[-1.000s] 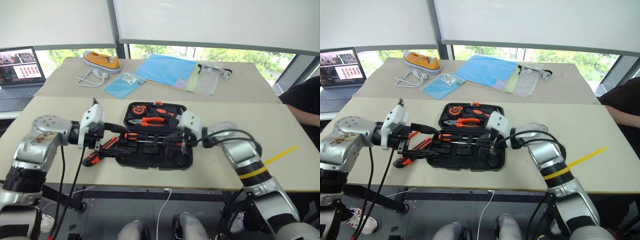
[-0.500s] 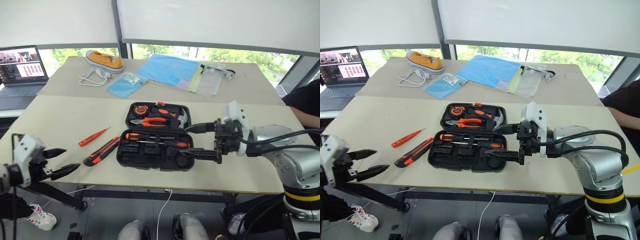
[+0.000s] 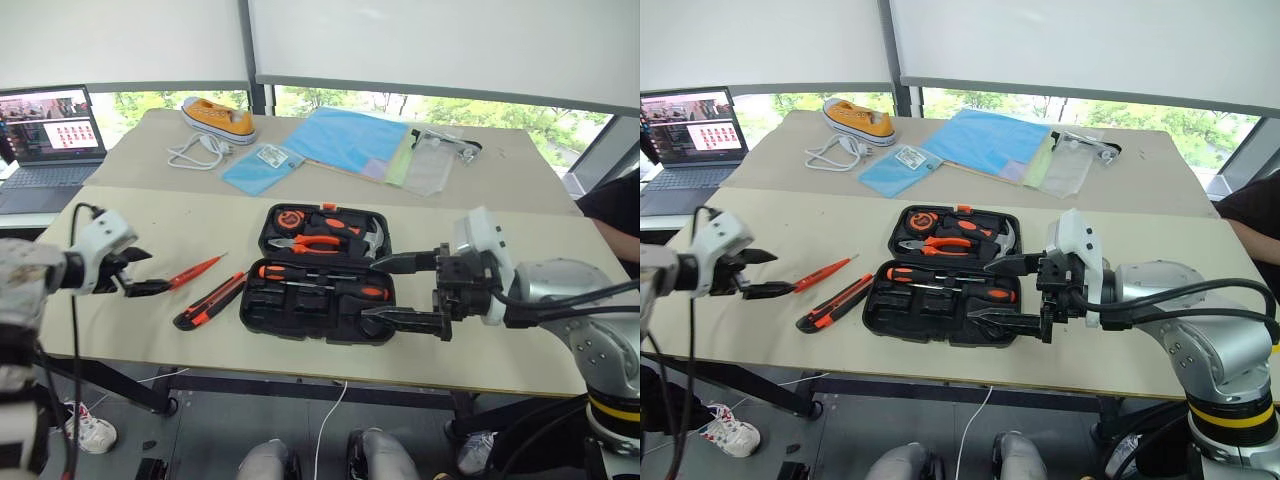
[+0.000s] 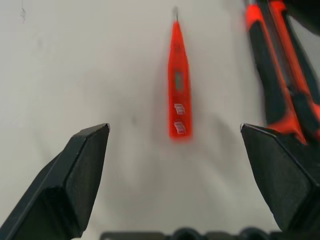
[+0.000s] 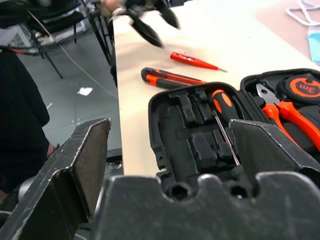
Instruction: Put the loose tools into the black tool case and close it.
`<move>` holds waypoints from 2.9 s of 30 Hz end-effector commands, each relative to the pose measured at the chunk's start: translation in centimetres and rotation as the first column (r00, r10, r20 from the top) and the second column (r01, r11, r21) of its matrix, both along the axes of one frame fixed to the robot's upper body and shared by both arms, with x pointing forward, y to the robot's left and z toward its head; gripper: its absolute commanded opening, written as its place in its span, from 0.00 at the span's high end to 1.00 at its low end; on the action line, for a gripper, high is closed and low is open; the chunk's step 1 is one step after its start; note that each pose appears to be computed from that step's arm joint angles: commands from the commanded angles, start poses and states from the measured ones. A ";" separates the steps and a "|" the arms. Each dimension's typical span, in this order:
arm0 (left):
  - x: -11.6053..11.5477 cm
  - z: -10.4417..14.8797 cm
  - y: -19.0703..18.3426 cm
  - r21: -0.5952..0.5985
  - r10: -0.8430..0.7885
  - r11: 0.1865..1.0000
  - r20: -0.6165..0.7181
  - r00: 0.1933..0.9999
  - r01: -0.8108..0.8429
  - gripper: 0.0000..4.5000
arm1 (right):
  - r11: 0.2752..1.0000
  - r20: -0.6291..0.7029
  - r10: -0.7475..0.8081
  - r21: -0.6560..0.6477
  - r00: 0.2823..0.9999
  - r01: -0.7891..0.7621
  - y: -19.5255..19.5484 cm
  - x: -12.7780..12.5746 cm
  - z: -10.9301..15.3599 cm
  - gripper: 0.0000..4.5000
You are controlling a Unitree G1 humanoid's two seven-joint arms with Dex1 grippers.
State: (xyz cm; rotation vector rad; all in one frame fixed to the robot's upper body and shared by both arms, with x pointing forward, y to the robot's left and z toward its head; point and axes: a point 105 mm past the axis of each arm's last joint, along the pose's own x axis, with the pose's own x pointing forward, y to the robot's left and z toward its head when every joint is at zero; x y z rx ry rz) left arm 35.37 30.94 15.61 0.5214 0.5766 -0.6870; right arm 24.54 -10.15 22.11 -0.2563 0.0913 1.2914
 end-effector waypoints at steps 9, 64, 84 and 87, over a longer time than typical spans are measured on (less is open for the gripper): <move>2.2 -2.8 -0.3 0.117 0.008 0.993 -0.147 0.989 0.010 0.23 | 0.999 0.071 -0.043 0.008 0.997 0.042 0.0 -1.3 0.9 0.00; 0.7 -0.8 -19.0 0.065 -0.726 0.658 -0.213 0.654 0.750 0.63 | 0.970 -0.012 -0.230 0.076 0.973 0.230 -1.7 -2.1 -0.7 0.00; -1.2 0.1 -18.8 -0.291 -0.632 0.706 0.151 0.760 0.646 0.99 | 0.973 -0.024 -0.225 0.052 0.974 0.226 -2.1 -1.6 -0.9 0.00; -0.4 -1.2 -18.7 -0.278 -0.586 0.746 0.155 0.795 0.604 0.99 | 0.973 -0.026 -0.224 0.050 0.974 0.225 -2.2 -1.5 -0.9 0.00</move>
